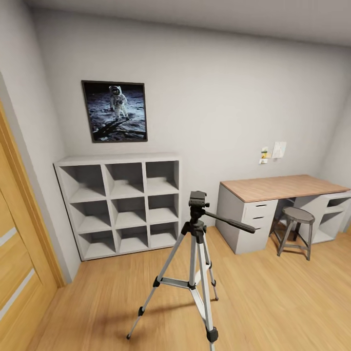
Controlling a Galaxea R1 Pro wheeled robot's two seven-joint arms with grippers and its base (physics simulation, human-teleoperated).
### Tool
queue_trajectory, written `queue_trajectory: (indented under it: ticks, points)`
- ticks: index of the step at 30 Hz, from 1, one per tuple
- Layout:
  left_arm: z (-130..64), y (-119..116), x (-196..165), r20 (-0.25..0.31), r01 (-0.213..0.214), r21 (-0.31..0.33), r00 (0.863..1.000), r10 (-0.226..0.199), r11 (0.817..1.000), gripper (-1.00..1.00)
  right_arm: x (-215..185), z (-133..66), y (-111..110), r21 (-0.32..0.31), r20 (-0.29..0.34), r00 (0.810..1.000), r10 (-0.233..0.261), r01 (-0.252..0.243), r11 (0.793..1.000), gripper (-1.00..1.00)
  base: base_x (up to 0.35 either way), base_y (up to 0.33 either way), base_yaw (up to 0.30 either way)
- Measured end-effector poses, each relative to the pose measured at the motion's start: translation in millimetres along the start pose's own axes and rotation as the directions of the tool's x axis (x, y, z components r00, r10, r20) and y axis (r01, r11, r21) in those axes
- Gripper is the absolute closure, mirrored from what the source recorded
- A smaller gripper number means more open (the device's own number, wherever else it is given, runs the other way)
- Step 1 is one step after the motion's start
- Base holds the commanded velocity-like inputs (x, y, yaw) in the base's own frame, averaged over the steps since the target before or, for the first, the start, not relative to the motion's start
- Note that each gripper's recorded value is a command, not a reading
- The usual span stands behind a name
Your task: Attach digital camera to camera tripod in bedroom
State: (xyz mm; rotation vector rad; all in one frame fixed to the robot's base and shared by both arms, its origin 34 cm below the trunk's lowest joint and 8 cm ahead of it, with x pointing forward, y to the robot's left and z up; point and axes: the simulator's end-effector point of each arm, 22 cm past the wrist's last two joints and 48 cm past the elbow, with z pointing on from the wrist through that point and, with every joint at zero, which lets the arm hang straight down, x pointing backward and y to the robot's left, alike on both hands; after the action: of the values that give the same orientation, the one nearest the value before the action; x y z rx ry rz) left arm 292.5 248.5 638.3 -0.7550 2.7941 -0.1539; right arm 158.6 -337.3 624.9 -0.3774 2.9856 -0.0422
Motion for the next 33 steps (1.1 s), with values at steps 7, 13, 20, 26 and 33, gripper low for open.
queue_trajectory:
  ticks: [7,13,20,26,33]
  points:
    - [0.0,-0.2,0.1,0.0,0.0,0.0,1.0,0.0,1.0,1.0,0.0,0.1,0.5,0.0,-0.001,1.0,0.003,-0.003,1.0,-1.0,0.0,0.0,-0.06]
    - [0.0,0.2,-0.3,0.001,0.0,0.0,1.0,0.0,1.0,1.0,0.1,0.1,0.5,0.0,-0.001,1.0,0.003,-0.003,1.0,-1.0,0.0,0.0,-0.128]
    - [0.0,0.5,-0.4,0.001,0.0,-0.001,1.0,0.0,1.0,1.0,0.1,0.1,0.6,-0.001,-0.001,1.0,0.002,-0.002,1.0,-1.0,0.0,0.0,-0.111]
    - [0.0,0.5,-0.3,0.0,0.0,-0.001,1.0,0.0,1.0,1.0,0.1,0.1,0.6,-0.001,-0.001,1.0,0.002,-0.002,1.0,-1.0,0.0,0.0,-0.022]
    - [0.0,-0.3,0.1,0.0,0.0,0.0,1.0,0.0,1.0,1.0,0.0,0.1,0.6,0.0,-0.001,1.0,0.002,-0.002,1.0,-1.0,0.0,0.0,-0.027]
